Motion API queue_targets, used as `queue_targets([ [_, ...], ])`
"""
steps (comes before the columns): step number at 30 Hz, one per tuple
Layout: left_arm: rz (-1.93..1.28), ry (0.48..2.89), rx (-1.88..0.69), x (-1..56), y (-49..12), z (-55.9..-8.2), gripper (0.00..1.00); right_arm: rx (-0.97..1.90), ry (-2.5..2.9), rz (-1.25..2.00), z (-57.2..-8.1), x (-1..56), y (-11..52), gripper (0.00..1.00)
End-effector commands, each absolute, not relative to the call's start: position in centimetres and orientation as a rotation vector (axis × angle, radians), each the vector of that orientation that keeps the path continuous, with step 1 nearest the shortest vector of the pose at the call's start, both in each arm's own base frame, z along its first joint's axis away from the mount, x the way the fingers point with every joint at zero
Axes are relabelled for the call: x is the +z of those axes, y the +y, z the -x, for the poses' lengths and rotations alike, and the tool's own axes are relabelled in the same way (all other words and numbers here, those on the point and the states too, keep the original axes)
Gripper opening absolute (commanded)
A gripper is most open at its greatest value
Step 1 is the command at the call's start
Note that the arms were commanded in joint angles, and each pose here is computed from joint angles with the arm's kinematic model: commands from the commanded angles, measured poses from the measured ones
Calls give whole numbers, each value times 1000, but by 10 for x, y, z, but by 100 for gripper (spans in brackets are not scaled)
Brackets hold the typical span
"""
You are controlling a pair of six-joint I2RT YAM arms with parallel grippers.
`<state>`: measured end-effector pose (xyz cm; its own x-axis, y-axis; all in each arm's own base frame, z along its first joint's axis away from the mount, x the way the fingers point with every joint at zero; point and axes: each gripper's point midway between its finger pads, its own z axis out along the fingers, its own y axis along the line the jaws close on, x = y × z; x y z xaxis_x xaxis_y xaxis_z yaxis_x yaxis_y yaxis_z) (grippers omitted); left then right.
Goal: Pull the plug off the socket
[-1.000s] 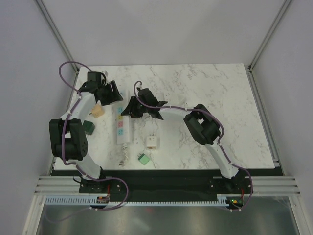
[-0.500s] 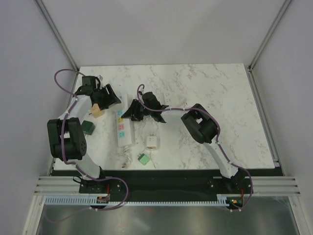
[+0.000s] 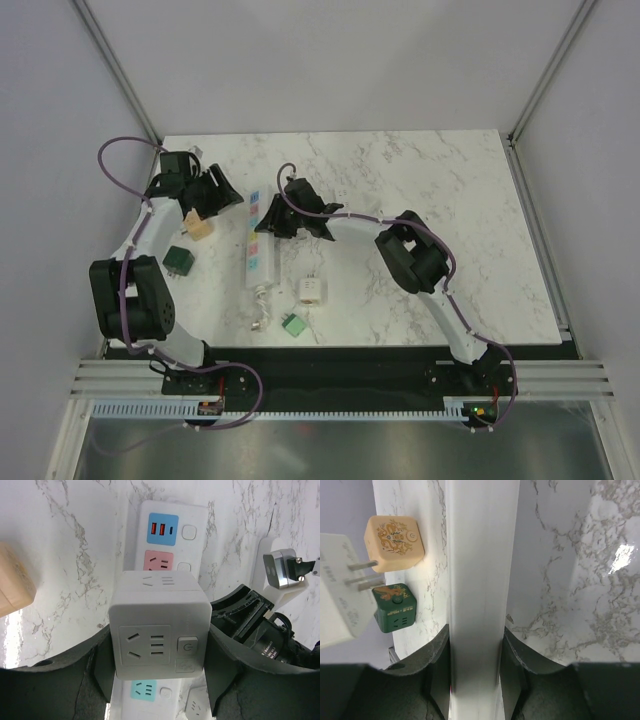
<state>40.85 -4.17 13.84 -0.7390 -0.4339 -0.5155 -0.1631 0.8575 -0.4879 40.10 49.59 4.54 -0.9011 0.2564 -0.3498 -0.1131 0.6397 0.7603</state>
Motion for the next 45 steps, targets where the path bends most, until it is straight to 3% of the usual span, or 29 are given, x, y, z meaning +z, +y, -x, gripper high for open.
queue_targets([
  [1, 453, 2296, -510, 166, -34, -414, 2, 874, 2555, -65, -399, -10, 458, 0],
  [3, 463, 2300, -492, 163, -31, -415, 2, 905, 2533, -23, -400, 0, 464, 0],
  [5, 467, 2299, -483, 163, -30, -415, 2, 936, 2497, 34, -403, 16, 470, 10],
  [10, 477, 2302, -447, 160, -25, -415, 2, 898, 2450, 136, -412, 49, 473, 52],
  [16, 485, 2302, -401, 159, -19, -413, 2, 788, 2395, 221, -423, 82, 461, 76],
  [26, 489, 2291, -240, 156, -5, -414, 2, 558, 2304, 364, -404, 136, 405, 81],
  [36, 372, 2297, -51, 147, -27, -411, 2, 586, 2260, 466, -331, 118, 360, 81],
  [41, 402, 2316, 81, 132, -25, -416, 2, 569, 2202, 493, -316, 108, 341, 81],
  [45, 383, 2297, 252, 151, -21, -433, 2, 561, 2168, 496, -312, 109, 331, 81],
])
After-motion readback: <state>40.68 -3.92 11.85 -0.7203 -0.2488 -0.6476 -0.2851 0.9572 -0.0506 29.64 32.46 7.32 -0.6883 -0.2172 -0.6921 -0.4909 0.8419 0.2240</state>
